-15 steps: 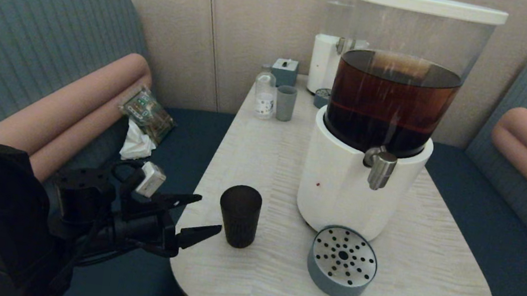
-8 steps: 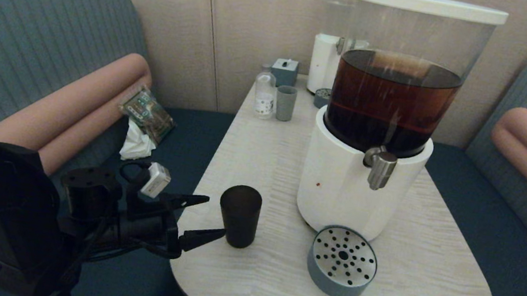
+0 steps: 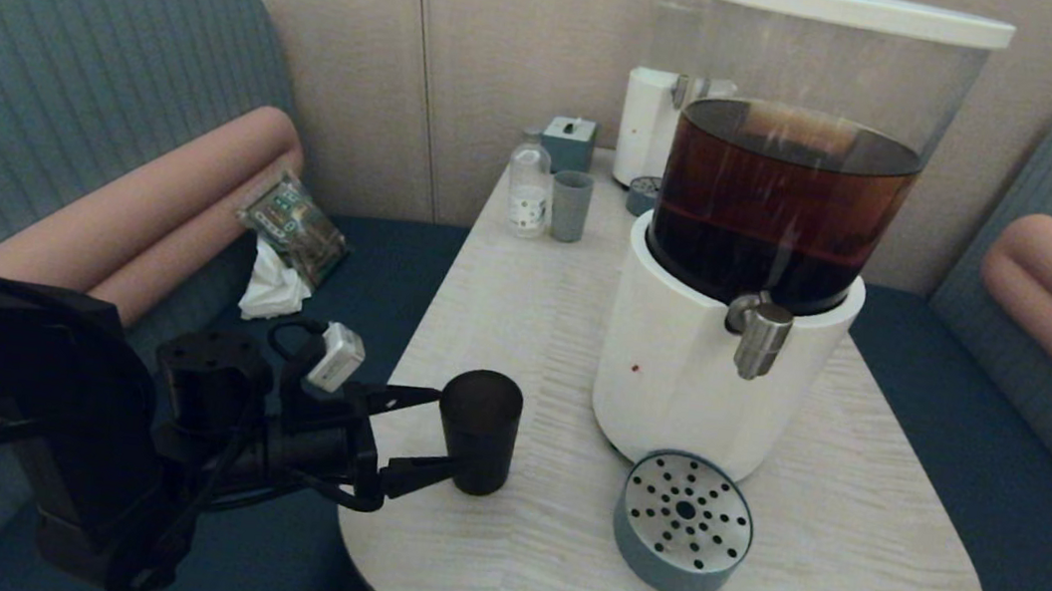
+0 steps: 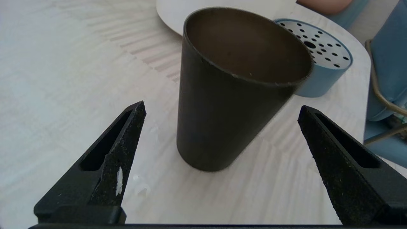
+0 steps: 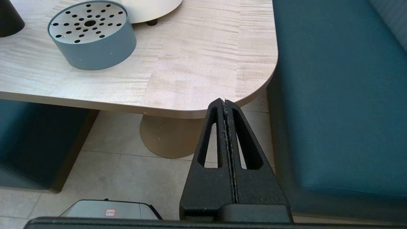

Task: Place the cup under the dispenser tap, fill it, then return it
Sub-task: Pick up the cup

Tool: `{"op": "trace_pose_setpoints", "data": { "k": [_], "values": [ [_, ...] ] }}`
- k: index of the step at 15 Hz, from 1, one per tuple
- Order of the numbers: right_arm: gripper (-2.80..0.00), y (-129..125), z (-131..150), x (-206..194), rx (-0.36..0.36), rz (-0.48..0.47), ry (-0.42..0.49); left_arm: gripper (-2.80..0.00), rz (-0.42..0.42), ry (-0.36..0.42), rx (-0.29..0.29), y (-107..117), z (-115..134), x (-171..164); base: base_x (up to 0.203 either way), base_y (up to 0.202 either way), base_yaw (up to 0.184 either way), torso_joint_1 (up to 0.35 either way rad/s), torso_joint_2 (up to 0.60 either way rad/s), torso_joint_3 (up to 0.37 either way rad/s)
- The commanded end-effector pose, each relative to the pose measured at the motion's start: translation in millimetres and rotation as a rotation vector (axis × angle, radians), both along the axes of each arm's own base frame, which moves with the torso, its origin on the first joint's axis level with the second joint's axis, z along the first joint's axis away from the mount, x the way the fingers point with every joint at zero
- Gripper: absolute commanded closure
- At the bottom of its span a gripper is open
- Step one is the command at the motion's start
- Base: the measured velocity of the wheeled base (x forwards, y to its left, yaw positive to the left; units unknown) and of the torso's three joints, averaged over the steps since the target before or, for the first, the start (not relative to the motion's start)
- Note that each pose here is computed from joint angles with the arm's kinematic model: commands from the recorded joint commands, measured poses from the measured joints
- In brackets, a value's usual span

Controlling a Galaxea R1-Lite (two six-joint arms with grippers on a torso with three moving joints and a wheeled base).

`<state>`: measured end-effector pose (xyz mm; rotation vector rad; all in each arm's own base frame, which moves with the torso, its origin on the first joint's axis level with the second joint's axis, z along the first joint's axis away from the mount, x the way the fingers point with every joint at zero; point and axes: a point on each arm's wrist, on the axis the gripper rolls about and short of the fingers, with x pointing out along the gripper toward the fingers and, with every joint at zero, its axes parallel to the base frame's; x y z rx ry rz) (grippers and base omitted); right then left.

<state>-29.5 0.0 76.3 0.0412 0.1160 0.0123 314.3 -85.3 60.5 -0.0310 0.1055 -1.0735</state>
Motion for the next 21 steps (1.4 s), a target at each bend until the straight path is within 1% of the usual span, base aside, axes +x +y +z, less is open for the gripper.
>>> {"op": "trace_pose_setpoints", "data": {
  "k": [1,10,15,21],
  "values": [
    [0.0,0.0,0.0,0.1,0.0,0.001,0.002,-2.8,-0.01,-0.019,-0.006,-3.4,0.1,5.6,0.0,0.0,0.0,0.0,0.0,0.0],
    [0.0,0.0,0.0,0.1,0.0,0.001,0.002,-2.8,-0.024,-0.02,-0.015,-21.9,-12.5,24.8,0.0,0.0,0.0,0.0,0.0,0.0],
    [0.0,0.0,0.0,0.1,0.0,0.001,0.002,-2.8,-0.026,-0.011,-0.014,-23.1,-17.2,27.1,0.0,0.0,0.0,0.0,0.0,0.0],
    [0.0,0.0,0.0,0.1,0.0,0.001,0.002,-2.8,-0.023,-0.01,-0.035,-25.9,-17.9,37.7,0.0,0.0,0.0,0.0,0.0,0.0]
  ]
}}
